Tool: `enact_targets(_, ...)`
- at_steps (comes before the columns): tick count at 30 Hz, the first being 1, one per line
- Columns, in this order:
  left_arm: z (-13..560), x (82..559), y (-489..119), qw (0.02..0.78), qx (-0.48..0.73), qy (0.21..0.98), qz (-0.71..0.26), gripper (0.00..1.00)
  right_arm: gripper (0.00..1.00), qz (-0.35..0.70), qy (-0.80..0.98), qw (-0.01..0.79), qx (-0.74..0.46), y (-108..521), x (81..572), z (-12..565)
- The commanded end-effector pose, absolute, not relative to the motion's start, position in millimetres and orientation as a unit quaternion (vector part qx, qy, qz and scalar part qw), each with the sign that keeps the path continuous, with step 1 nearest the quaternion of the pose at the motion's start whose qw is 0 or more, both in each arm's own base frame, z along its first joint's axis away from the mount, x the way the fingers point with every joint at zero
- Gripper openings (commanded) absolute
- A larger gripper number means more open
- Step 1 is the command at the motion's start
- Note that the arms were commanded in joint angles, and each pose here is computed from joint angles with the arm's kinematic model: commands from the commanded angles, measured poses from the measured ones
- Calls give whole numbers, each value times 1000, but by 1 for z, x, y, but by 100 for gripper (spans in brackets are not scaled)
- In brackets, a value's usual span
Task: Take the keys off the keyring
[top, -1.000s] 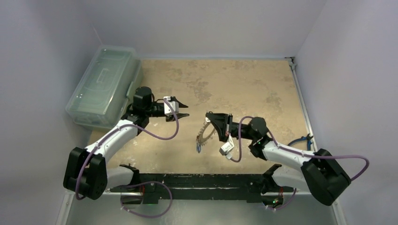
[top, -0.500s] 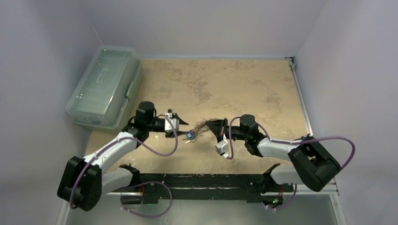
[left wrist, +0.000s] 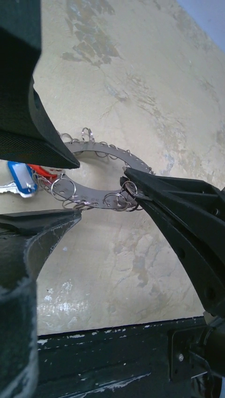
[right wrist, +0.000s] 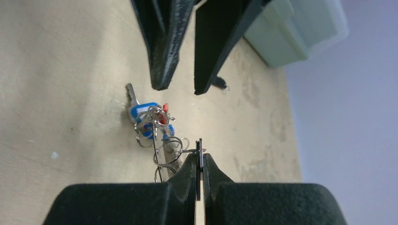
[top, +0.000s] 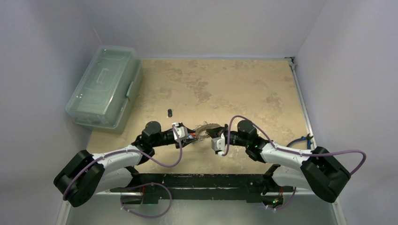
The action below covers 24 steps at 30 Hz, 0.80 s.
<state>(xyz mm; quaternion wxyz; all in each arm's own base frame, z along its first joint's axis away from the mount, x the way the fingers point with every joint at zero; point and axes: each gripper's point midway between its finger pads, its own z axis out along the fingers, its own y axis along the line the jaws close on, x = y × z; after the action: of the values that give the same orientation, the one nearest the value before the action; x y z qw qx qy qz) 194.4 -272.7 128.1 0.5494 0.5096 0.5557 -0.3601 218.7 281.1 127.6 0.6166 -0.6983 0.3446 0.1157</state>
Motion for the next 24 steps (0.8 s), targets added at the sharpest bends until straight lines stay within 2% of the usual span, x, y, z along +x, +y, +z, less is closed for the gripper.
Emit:
enact_targets(1, 146, 207, -276, 604, 454, 556, -346, 36, 0, 177, 451, 601, -636, 285, 225, 143)
enact_targets(9, 147, 199, -281, 613, 432, 560, -353, 34, 0, 274, 562, 557, -546, 293, 216, 145)
enact_targets(14, 146, 204, -284, 606, 420, 581, -346, 39, 0, 295, 623, 520, -504, 298, 222, 142)
enact_targets(16, 139, 222, -277, 581, 421, 621, -315, 40, 0, 297, 657, 496, -484, 302, 229, 144)
enact_targets(20, 159, 256, -266, 499, 435, 668, -340, 46, 0, 293, 715, 432, -465, 309, 239, 139)
enact_targets(24, 170, 257, -258, 420, 453, 701, -356, 56, 0, 289, 737, 401, -461, 310, 241, 137)
